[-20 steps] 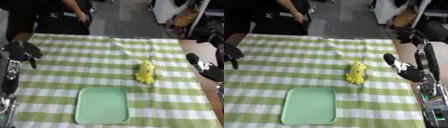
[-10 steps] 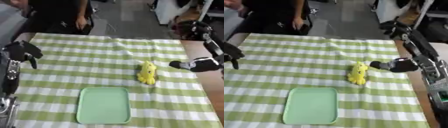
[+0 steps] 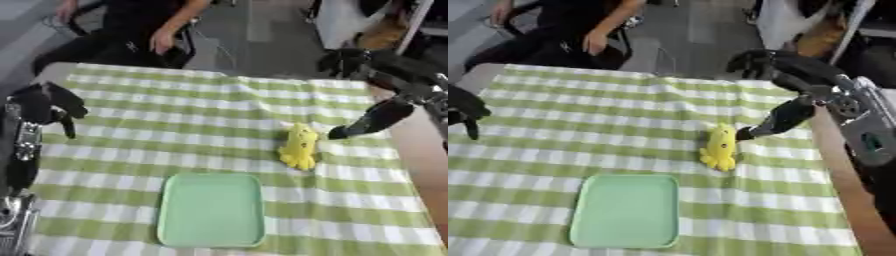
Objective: Pick up objects on the table and place them in the box.
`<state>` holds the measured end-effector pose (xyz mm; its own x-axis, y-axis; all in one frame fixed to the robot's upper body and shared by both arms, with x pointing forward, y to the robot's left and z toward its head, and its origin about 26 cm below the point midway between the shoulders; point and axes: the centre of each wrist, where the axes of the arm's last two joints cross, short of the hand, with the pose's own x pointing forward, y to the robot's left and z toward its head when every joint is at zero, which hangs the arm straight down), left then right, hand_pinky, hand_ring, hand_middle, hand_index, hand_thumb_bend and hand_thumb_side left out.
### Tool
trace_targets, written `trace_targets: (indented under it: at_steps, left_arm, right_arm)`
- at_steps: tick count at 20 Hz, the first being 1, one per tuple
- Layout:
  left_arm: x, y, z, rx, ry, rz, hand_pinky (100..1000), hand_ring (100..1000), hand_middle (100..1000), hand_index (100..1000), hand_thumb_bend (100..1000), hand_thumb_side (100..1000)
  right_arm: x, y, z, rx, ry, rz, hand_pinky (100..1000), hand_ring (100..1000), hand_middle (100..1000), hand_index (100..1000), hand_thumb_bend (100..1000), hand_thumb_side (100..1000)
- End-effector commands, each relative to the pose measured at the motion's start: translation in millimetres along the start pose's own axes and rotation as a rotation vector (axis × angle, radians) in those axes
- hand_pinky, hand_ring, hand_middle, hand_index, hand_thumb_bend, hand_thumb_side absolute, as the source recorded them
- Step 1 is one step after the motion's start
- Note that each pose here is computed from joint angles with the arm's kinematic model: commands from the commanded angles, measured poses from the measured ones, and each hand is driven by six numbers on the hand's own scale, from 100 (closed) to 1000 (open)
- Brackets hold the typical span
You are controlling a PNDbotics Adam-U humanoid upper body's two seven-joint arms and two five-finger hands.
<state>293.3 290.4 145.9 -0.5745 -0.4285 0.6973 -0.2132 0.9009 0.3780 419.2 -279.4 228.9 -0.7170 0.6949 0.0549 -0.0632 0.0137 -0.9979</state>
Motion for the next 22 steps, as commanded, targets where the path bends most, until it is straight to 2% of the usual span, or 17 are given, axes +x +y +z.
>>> trace_targets:
  at_steps: [1, 4, 5, 6, 13, 22]
  left_arm:
    - [6.1, 4.3, -6.2, -0.007, -0.033, -0.01, 230, 465, 484, 431, 623, 999]
    - [6.2, 4.0, -6.5, -0.008, -0.034, -0.009, 231, 465, 484, 431, 623, 999]
    - [6.3, 3.9, -6.5, -0.009, -0.035, -0.008, 230, 465, 484, 431, 623, 999]
    - [6.4, 3.8, -6.7, -0.009, -0.035, -0.008, 231, 465, 484, 431, 623, 999]
    - [6.8, 2.9, -6.9, -0.012, -0.037, -0.003, 230, 465, 484, 431, 624, 999]
    - [8.2, 1.2, -8.5, -0.012, -0.044, 0.007, 231, 465, 484, 431, 623, 999]
  right_arm:
    - [-4.4, -3.8, -6.4, 0.024, -0.005, 0.023, 685, 758, 876, 900, 779, 438]
    - [-8.4, 4.6, -13.1, 0.053, -0.007, 0.003, 671, 749, 868, 896, 794, 418]
    - [-10.0, 7.6, -15.0, 0.062, -0.006, -0.009, 670, 748, 865, 896, 813, 379]
    - [-11.9, 11.6, -16.7, 0.075, -0.003, -0.025, 666, 745, 866, 893, 796, 407]
    - [-24.8, 38.2, -30.9, 0.177, 0.06, -0.109, 661, 740, 865, 890, 794, 380]
    - [-33.6, 75.2, -46.7, 0.243, 0.139, -0.173, 649, 730, 859, 888, 788, 354]
